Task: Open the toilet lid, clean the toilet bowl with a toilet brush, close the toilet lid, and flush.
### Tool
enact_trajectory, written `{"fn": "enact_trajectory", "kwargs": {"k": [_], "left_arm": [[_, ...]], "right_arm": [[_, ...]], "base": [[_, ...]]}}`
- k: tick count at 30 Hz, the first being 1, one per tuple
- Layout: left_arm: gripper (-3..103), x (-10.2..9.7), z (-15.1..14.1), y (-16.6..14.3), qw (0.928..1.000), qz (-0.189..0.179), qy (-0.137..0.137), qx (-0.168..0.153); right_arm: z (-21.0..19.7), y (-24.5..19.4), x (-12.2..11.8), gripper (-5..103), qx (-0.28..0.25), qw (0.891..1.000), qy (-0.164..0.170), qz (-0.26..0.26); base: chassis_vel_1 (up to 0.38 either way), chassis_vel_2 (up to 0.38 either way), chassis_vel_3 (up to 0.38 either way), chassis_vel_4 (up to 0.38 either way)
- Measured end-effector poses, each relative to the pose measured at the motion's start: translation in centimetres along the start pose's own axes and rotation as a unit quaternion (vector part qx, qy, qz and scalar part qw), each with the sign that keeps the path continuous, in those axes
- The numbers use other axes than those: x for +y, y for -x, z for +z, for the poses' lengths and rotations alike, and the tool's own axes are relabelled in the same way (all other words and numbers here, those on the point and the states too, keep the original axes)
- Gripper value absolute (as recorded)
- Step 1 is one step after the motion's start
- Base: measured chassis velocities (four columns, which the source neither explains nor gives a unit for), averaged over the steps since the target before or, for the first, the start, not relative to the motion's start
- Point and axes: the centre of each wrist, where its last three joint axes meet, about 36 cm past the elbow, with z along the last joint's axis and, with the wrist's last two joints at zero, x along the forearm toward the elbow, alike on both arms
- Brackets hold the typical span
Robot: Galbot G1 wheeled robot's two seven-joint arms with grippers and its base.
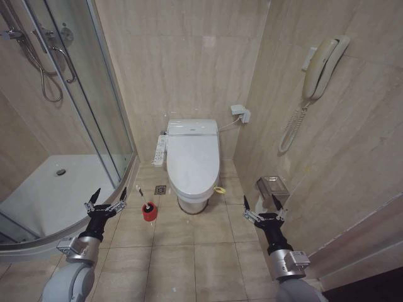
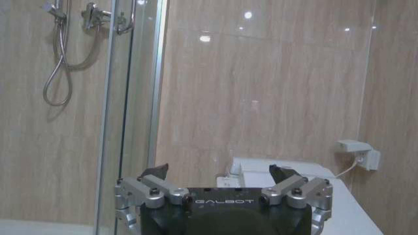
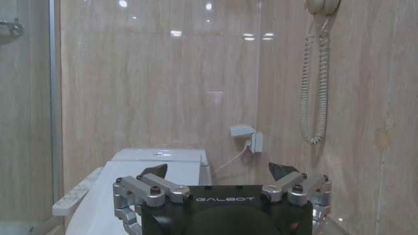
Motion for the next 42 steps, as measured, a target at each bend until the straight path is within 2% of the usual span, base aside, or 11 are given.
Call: {"fn": "enact_trajectory", "kwargs": {"k": [42], "left_arm": [[100,0.0,0.0,0.0,1.0,0.0,0.0,0.0]], "right_arm": [[0.3,0.16,0.11,100,-0.003,1.0,0.002,0.0]], "base": [[-0.068,0.064,0.068,-0.067]]}}
